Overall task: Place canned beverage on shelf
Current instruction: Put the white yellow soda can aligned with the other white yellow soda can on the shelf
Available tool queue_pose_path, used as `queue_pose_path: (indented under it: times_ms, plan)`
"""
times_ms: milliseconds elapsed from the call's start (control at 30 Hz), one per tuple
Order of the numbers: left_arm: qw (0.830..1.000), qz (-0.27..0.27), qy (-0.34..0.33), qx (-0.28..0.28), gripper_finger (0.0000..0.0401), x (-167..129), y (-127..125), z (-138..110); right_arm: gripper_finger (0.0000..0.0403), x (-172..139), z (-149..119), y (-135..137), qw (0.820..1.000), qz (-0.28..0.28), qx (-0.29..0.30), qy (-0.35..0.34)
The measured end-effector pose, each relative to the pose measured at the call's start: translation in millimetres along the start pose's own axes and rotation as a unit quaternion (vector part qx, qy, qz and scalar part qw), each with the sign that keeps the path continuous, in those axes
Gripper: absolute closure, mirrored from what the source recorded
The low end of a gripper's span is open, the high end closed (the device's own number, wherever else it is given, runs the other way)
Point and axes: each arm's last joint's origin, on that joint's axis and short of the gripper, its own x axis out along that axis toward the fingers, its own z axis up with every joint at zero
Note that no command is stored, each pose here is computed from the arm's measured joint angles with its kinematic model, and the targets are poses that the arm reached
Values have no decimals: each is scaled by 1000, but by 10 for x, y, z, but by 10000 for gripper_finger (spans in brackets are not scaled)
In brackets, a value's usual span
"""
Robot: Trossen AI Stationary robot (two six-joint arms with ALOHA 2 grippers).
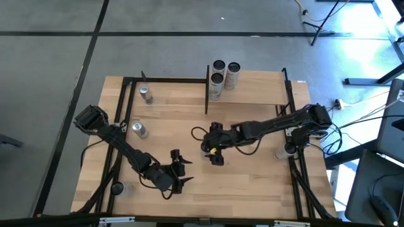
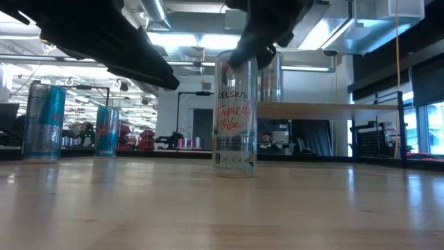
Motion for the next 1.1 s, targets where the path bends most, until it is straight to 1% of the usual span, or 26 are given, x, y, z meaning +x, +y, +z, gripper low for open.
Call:
queue_pose_path:
  times_ms: [100,167,233,367,400,467,533,667,767,967,1100]
  plan:
    - [1000,1,0,0,115,2,2,1,24,31,-46,-11,1000,-9,-2,6]
    - [1000,1,0,0,115,2,2,1,50,47,-62,-12,1000,-9,-3,3]
    - [1000,1,0,0,115,2,2,1,86,63,-78,-13,1000,-8,-9,2]
    - [1000,1,0,0,115,2,2,1,176,65,-59,-7,1000,-6,-24,-10]
    - [1000,1,-1,0,115,2,2,1,192,59,-57,1,999,-4,-30,-10]
    - [1000,1,-1,0,115,2,2,1,195,-1,-51,12,999,1,-40,-7]
    - [1000,1,0,0,115,2,2,1,195,-141,-25,1,999,1,-40,-13]
    - [1000,1,0,-1,115,2,2,1,195,-571,82,-29,997,4,-32,-65]
    - [1000,1,-1,-2,115,2,2,3,195,-888,61,-65,997,4,-29,-76]
    - [1000,0,-3,-4,115,2,0,7,195,-1464,-66,-266,995,-42,-19,-88]
    - [1000,0,-4,-3,115,1,0,9,195,-1754,-163,-447,993,-75,-22,-93]
